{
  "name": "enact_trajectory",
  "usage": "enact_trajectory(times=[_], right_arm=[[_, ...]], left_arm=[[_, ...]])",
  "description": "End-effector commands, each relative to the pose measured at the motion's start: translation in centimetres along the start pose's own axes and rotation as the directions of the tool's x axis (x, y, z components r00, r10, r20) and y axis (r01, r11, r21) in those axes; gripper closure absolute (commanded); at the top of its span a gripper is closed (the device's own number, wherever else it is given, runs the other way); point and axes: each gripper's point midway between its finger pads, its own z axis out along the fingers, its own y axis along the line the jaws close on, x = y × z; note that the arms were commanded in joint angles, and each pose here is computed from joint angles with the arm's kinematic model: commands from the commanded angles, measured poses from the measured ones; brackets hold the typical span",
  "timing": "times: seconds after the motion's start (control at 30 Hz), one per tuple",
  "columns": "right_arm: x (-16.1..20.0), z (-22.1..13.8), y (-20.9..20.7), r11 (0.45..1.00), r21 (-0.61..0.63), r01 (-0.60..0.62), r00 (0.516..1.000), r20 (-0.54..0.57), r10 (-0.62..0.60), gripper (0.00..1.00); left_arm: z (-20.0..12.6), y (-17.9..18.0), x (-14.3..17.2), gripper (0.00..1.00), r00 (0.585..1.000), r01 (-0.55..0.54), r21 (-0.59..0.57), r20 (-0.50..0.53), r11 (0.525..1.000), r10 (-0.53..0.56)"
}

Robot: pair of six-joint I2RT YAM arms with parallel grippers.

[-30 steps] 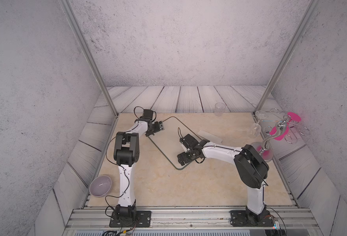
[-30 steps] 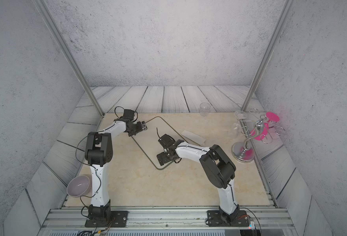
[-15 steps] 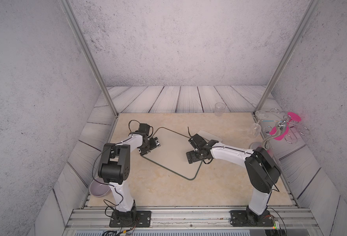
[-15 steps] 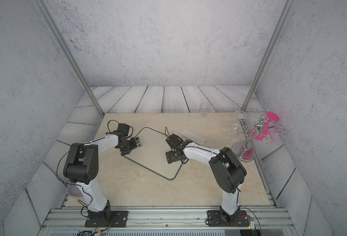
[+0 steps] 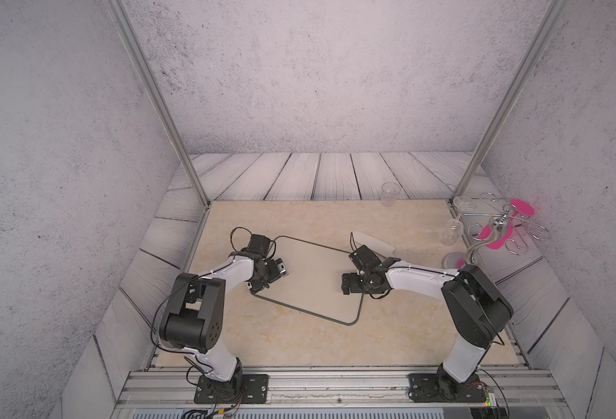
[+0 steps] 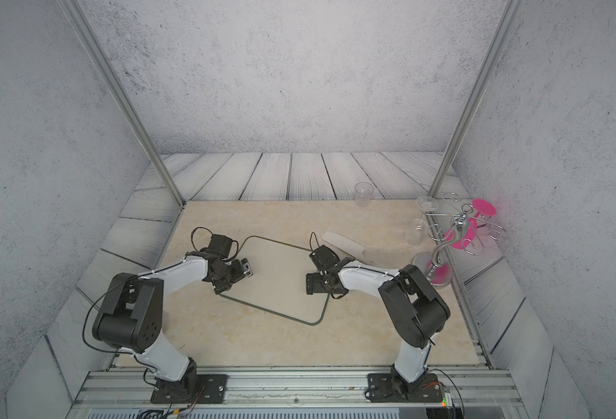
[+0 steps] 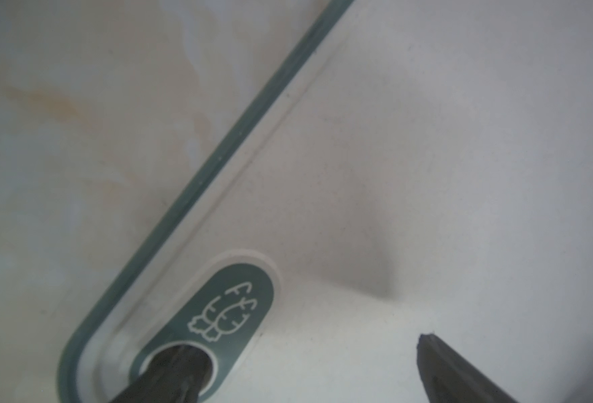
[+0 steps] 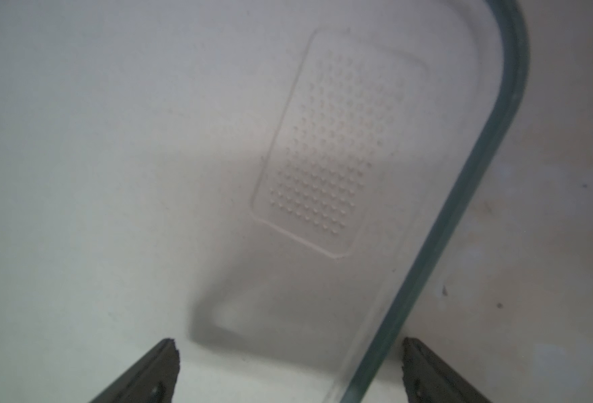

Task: Align the knife with the edge of the cutting board
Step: Adjust the work surface at the center of the board.

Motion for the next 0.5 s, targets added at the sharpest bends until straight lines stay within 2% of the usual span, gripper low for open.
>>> enact_trajectory(times=[0.0, 0.47], right_arm=[[-0.7, 0.2, 0.8, 0.996, -0.081, -0.036, 0.999, -0.003, 0.036, 0.01], [-6.6, 2.1, 1.1, 0.996, -0.094, -0.004, 1.000, -0.009, 0.003, 0.01]], left_arm=[[0.9, 0.8, 4.5, 0.00, 0.990, 0.019, -0.038, -0.136, 0.999, -0.024], [0.3, -1.1, 4.3, 0.00, 0.993, -0.005, -0.011, -0.115, 1.000, 0.004]])
